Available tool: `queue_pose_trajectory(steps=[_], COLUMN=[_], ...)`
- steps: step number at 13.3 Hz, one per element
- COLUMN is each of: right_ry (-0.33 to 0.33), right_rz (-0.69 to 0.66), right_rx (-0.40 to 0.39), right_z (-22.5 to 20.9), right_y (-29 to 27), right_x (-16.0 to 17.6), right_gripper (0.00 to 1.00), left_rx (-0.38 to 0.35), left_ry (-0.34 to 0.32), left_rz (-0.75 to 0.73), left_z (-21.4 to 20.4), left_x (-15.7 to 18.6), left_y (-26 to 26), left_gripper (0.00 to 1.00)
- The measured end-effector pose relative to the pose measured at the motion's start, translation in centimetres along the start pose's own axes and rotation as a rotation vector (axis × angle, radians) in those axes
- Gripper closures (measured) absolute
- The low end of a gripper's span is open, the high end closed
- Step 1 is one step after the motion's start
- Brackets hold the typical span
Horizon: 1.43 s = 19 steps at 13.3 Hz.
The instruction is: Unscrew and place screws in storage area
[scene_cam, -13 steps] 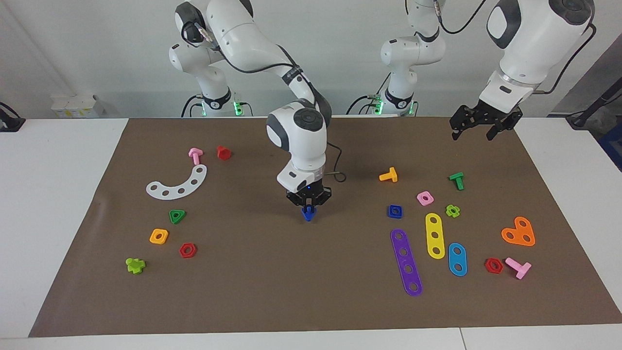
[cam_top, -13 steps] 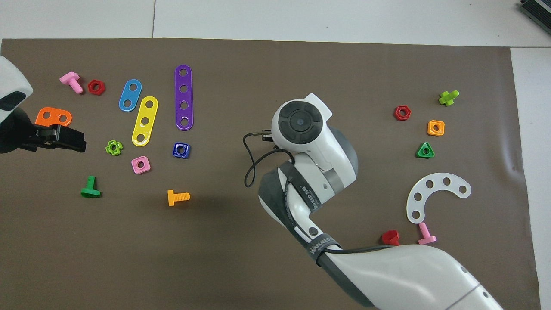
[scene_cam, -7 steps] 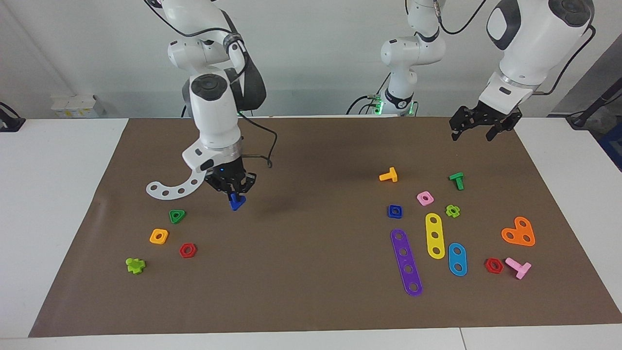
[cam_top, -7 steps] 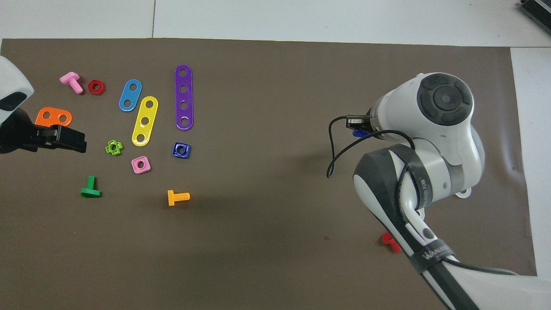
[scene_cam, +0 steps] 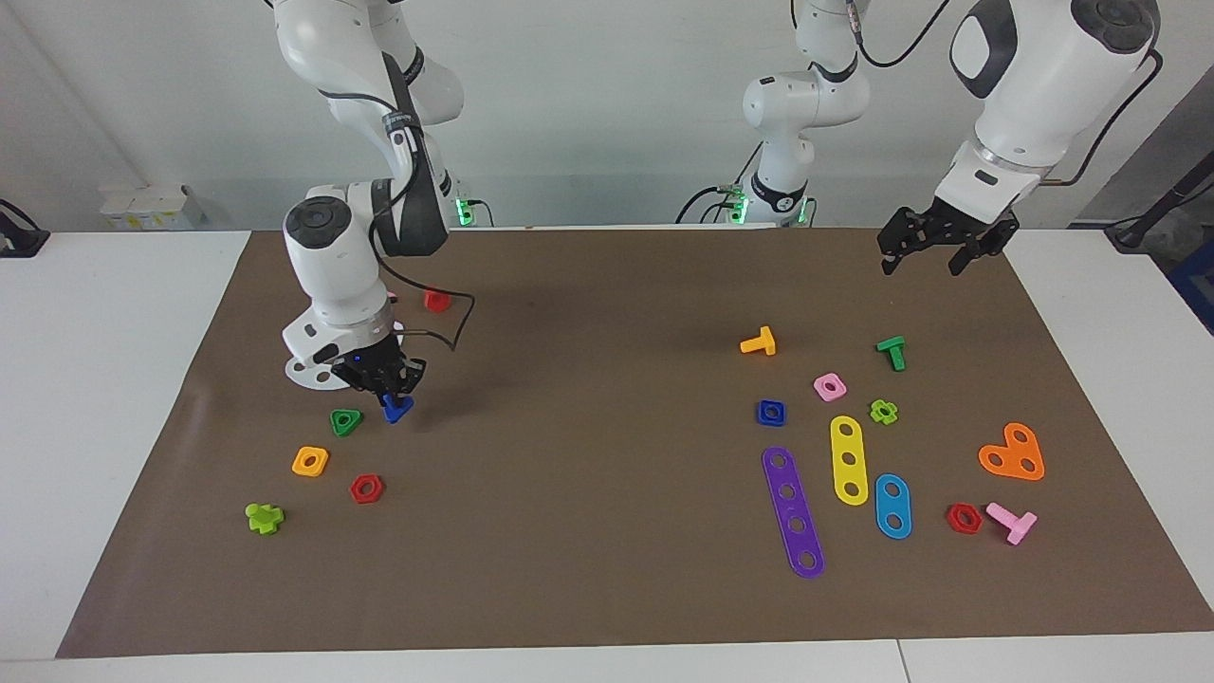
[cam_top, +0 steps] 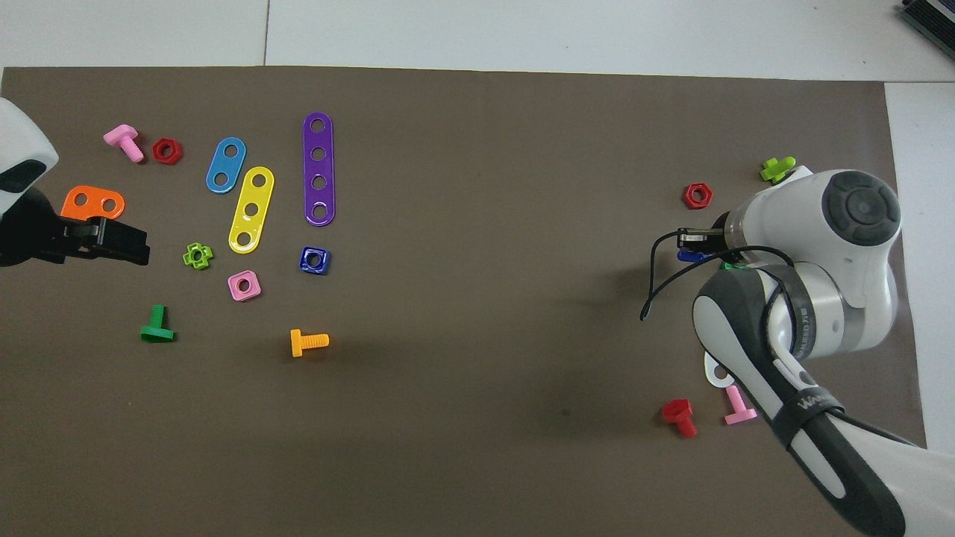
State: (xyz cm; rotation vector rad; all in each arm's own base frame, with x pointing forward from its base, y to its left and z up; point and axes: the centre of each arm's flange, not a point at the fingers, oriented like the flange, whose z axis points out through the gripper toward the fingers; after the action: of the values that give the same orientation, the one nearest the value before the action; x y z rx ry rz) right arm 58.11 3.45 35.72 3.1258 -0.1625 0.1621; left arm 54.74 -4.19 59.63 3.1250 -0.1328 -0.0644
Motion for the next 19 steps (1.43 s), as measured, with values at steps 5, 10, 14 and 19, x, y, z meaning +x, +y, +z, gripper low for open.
queue_pose_trajectory(steps=[5, 10, 14, 19], right_ry=[0.045, 0.031, 0.03, -0.033], right_rz=[0.007, 0.007, 0.016, 0.063], right_rx=[0.02, 0.018, 0.017, 0.001], right_z=[2.5, 4.9, -1.5, -19.1], right_y=[1.4, 1.5, 1.8, 5.0], right_x=[-1.1, -2.2, 0.3, 0.5], right_gripper=[0.81, 0.62, 0.17, 0.0], left_rx=[0.0, 0.0, 0.0, 0.0], left_ry=[-0.005, -0.005, -0.005, -0.005], left_rz=[0.0, -0.002, -0.003, -0.003], left_z=[0.3, 0.3, 0.3, 0.3], left_x=[0.0, 0.0, 0.0, 0.0], left_y=[0.0, -0.1, -0.1, -0.1], left_gripper=[0.0, 0.0, 0.0, 0.0])
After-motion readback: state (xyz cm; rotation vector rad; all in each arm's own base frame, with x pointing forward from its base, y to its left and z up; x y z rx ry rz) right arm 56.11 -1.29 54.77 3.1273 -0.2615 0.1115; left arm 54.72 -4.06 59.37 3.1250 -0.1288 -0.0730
